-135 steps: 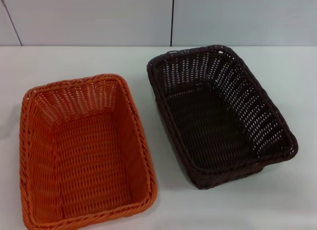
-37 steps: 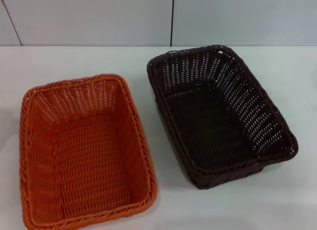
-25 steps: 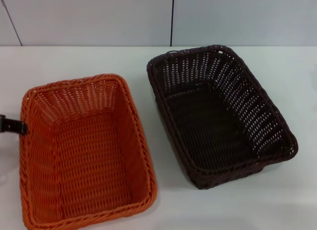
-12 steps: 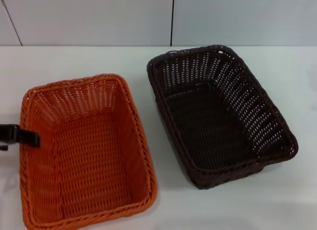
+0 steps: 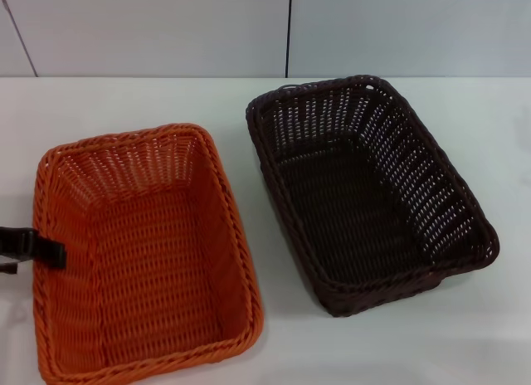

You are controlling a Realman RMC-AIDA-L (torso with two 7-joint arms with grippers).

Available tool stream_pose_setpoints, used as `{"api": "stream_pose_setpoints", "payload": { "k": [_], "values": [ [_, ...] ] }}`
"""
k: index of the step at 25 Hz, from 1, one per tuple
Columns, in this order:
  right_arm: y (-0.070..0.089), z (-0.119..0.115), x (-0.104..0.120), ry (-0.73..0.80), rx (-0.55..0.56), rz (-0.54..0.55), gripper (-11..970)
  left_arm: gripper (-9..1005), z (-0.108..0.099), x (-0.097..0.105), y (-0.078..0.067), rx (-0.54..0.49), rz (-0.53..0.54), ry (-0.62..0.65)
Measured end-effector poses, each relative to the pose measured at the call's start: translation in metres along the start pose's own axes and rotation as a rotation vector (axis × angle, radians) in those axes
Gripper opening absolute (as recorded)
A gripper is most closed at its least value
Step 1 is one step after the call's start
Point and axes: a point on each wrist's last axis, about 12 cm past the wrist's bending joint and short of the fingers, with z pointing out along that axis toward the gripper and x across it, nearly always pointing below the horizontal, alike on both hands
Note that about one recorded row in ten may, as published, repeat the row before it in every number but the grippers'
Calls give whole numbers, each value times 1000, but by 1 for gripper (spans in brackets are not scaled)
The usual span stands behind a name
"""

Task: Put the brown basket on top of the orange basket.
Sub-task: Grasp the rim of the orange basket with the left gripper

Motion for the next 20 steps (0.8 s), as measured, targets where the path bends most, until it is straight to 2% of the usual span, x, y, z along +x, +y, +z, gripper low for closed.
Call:
{"api": "stream_pose_setpoints", "payload": {
  "k": [9, 20],
  "values": [
    [0, 1, -1, -8, -1, 1, 711, 625, 8, 1, -4, 11, 10, 22],
    [0, 1, -1, -8, -1, 1, 711, 603, 14, -1, -12, 19, 35, 43]
  ]
}}
